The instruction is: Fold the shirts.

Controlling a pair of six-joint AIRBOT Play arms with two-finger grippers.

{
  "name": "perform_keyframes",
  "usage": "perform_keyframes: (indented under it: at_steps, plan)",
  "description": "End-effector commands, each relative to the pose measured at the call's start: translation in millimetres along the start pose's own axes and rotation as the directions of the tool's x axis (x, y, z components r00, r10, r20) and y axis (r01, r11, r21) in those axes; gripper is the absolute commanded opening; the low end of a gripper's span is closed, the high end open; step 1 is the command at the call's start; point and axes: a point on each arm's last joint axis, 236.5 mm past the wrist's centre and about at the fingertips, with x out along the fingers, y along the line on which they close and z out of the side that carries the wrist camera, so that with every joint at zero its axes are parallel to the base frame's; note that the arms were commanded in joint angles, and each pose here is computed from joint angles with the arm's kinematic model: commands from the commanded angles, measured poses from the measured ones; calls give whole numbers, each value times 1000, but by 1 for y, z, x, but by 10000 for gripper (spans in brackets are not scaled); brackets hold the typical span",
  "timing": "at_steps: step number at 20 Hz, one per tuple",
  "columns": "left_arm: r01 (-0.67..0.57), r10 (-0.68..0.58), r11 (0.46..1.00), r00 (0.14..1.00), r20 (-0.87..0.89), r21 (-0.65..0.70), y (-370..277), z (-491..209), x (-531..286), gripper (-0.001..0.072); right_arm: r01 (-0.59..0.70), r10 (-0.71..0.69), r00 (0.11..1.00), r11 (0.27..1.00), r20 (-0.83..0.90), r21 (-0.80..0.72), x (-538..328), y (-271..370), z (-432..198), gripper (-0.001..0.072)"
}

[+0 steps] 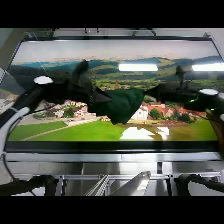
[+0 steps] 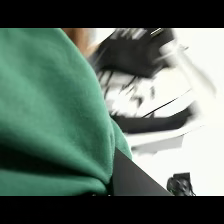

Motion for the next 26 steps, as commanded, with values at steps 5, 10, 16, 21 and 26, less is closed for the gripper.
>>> perform_keyframes:
  at_steps: [5,10,16,21,26]
  plan:
    - [102,-186,959,930,316,265,-177,2,-120,23,-28,190,959,799,208,-601,-128,242,31,24]
    - [53,-161,947,932,325,316,-204,-27,-130,141,96,275,901,628,335,-773,-172,337,10,25]
    - [-152,95,975,943,319,159,-113,-2,-125,160,130,82,963,692,256,-710,-130,265,26,25]
    - [-157,136,985,960,244,69,-33,28,-97,160,70,-94,995,888,-29,-455,-41,127,13,30]
    - [-104,106,994,992,74,-23,32,18,-43,299,-31,-84,932,951,-352,-309,56,63,-71,287]
